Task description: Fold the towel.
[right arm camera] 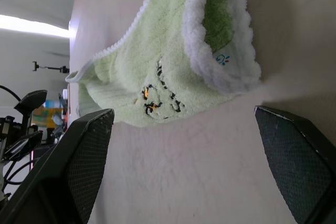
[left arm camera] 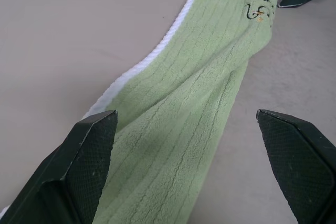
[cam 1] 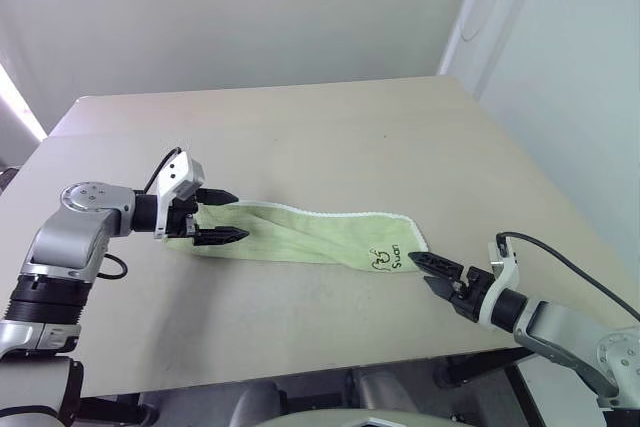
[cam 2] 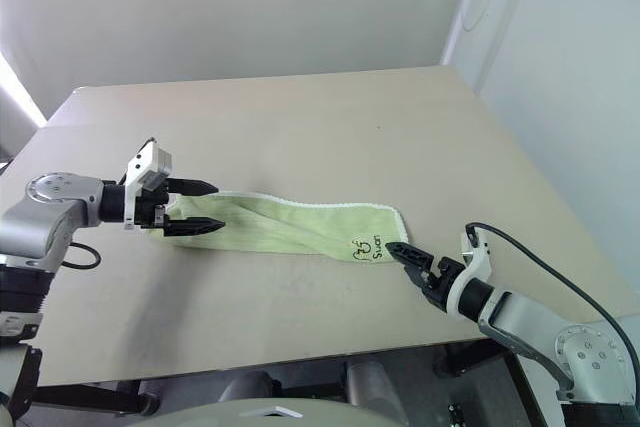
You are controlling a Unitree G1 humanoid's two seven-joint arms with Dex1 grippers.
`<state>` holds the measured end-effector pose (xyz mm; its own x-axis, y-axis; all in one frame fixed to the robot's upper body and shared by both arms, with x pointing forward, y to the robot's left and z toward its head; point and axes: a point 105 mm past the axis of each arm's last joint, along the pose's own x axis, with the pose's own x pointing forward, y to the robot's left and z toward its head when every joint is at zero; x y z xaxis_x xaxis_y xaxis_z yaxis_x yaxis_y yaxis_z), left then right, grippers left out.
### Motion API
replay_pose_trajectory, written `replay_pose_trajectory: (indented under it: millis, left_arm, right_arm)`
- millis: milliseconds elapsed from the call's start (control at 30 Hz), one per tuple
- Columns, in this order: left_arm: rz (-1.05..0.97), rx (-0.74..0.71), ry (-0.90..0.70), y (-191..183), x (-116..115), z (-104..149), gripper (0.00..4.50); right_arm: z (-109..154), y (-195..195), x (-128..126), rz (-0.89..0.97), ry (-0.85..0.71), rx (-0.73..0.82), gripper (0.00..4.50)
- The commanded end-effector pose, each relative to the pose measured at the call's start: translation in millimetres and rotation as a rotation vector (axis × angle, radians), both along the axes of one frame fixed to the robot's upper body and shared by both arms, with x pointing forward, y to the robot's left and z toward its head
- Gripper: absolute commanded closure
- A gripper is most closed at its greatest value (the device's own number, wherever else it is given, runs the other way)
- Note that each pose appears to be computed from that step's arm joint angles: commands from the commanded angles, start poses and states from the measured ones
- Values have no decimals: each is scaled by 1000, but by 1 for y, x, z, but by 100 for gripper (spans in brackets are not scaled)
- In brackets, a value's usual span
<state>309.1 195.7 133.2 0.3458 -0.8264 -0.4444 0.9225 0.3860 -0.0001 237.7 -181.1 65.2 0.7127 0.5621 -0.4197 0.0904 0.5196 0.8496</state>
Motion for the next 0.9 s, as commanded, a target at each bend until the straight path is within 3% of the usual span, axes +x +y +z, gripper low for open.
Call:
replay_pose_trajectory:
  millis: [33,367,533,800,900]
  left_arm:
    - [-30,13,-52,-7,2,10,3]
    - [-1,23,-60,-2,3,11,3]
    - [8,47,-69,0,5,8,0]
    - [37,65,-78,6,11,3,0]
    - [58,62,-81,9,16,2,0]
  right_arm:
    - [-1,-3,17,-64,-9,-17,0]
    - [-4,9,37,-69,-22,-11,0]
    - [-9,15,44,-65,-12,-33,132]
    - [4,0,51,-117,-47,-28,435]
    - [22,-18,56,-164,-100,-12,446]
